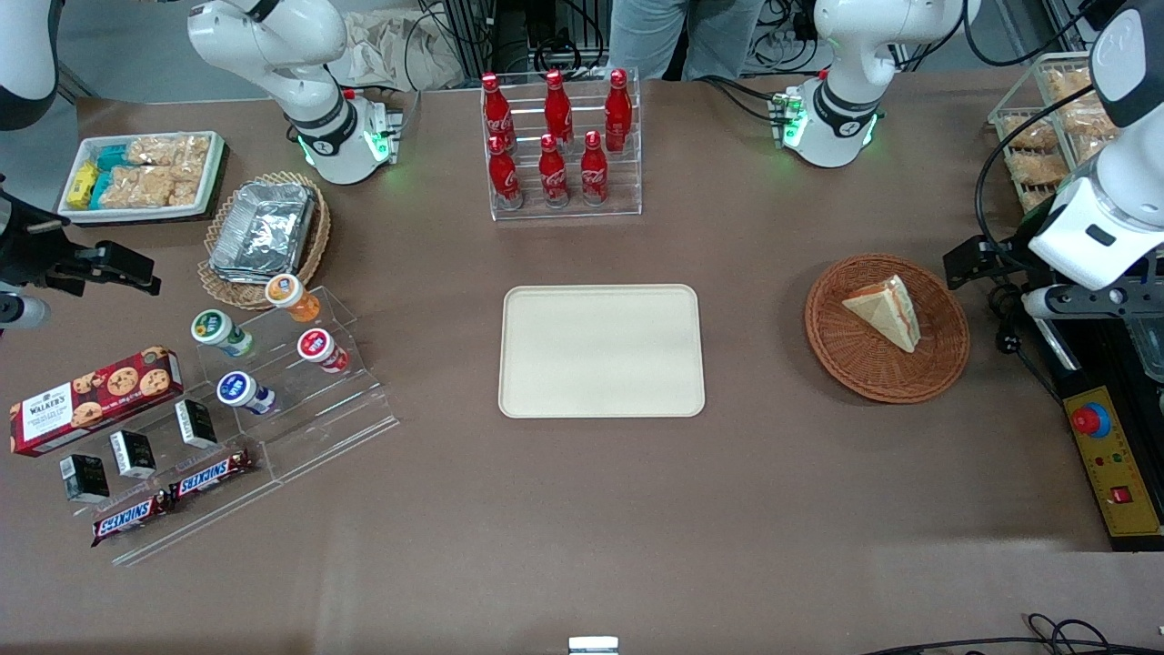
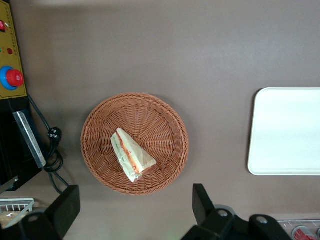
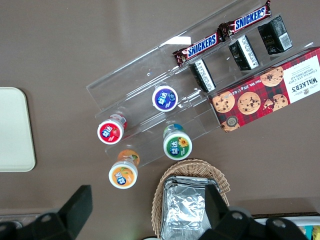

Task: Place sandwich from basket to tray

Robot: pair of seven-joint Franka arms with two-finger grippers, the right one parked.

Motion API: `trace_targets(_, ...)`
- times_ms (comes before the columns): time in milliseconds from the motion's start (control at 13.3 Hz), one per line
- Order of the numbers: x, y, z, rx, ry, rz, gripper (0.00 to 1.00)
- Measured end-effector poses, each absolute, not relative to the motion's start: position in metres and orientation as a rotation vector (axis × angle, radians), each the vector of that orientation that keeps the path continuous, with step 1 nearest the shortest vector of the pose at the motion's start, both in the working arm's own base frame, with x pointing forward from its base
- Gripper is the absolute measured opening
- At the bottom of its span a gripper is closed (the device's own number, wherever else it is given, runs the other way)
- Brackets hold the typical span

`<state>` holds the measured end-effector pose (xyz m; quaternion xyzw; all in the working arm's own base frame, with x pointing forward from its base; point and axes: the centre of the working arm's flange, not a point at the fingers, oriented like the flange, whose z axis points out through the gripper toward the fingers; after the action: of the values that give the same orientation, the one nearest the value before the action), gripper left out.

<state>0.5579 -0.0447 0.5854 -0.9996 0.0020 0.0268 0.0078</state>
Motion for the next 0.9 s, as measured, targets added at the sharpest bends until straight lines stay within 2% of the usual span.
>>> trace_targets(601, 0.555, -0.045, 0.582, -3.112, -0.141, 0.095, 1.0)
trace_targets(901, 0.532, -0.042, 0.57, -3.081, -0.265, 0.095, 1.0)
